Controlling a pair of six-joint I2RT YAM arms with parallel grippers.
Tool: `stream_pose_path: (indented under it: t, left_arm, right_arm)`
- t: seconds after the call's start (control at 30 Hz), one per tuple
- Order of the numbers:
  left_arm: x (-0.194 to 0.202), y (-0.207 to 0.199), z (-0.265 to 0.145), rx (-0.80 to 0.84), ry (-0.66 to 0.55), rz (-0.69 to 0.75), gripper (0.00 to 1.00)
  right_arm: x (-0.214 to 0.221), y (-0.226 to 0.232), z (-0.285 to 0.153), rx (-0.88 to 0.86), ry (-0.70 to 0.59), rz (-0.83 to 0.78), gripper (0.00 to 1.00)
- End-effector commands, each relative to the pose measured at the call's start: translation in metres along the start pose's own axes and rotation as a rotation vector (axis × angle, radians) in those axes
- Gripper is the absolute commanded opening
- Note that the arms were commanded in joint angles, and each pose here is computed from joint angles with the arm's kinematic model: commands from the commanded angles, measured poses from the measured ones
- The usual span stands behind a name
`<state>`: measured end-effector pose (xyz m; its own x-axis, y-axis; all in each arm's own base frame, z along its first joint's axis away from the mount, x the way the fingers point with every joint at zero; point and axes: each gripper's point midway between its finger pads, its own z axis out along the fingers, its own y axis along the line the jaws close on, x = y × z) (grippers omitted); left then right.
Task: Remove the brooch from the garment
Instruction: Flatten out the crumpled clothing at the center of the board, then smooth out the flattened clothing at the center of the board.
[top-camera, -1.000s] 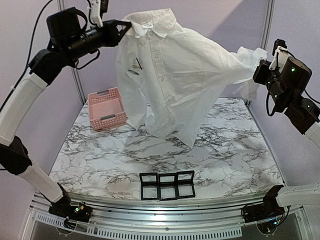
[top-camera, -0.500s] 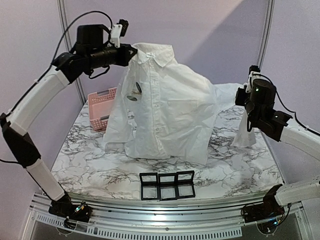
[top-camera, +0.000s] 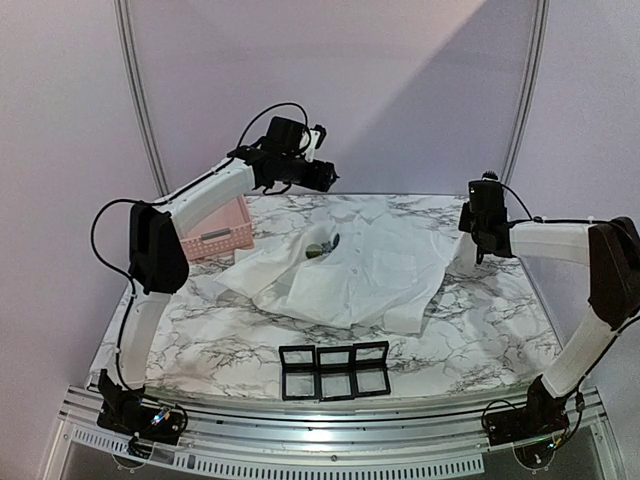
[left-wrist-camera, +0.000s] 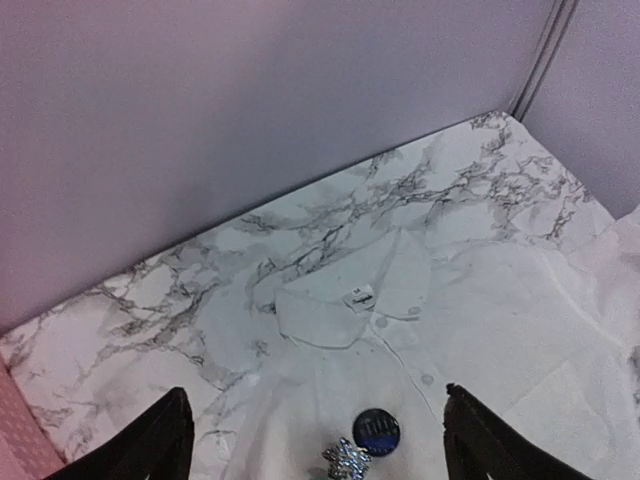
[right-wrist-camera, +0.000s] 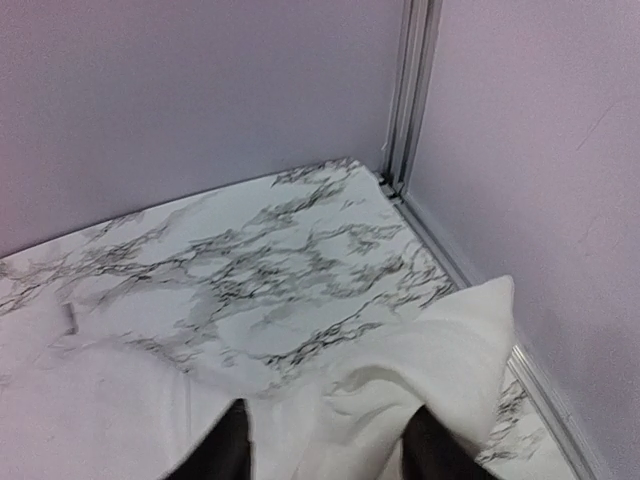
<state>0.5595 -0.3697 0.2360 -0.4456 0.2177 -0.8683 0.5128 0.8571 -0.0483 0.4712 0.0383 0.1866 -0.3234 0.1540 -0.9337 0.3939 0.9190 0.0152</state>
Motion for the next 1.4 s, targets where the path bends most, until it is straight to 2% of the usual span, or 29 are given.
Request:
stream_pose_path:
  t: [0.0,0.1,0.23,0.43,0.53,0.6,0.8,1.0,1.13,1.23,1.37]
  left_arm:
    - [-0.042,-0.013,-0.057,0.074,-0.093,-0.036,0.91]
    - [-0.025,-0.022,-0.087,0.127,-0.075,-0.073,0.98]
    - [0.020,-0.029,-0.121,0.166,-0.027,-0.135,1.00]
    - [0.113,-0.034,-0.146,0.169,0.107,-0.282,0.99]
    - [0.147,-0.043,-0.152,0.202,0.150,-0.353,1.00]
    - [0.163,-0.051,-0.156,0.224,0.168,-0.372,1.00]
    - [0.197,-0.069,-0.161,0.224,0.231,-0.309,1.00]
    - [0.216,-0.068,-0.154,0.180,0.274,-0.285,0.98]
    - [0.218,-0.068,-0.149,0.170,0.282,-0.278,0.92]
    - [0.219,-0.072,-0.145,0.182,0.293,-0.273,0.81]
    - [0.222,-0.080,-0.139,0.196,0.311,-0.257,0.74]
  right_arm:
    - [0.002,0.030,-0.008,-0.165,0.076,0.012,0.68]
    - [0.006,0.044,-0.030,-0.302,0.154,0.011,0.86]
    - [0.028,0.053,-0.065,-0.455,0.305,0.036,0.97]
    - [0.058,0.039,-0.118,-0.551,0.477,0.127,0.99]
    - [0.075,0.035,-0.140,-0.592,0.566,0.180,0.99]
    - [0.091,0.036,-0.155,-0.638,0.632,0.216,0.98]
    - [0.146,0.043,-0.185,-0.705,0.799,0.268,0.93]
    - [0.171,0.058,-0.199,-0.767,0.852,0.292,0.88]
    - [0.175,0.064,-0.196,-0.776,0.853,0.307,0.81]
    - [0.178,0.071,-0.194,-0.787,0.859,0.297,0.72]
    - [0.182,0.081,-0.191,-0.798,0.875,0.269,0.59]
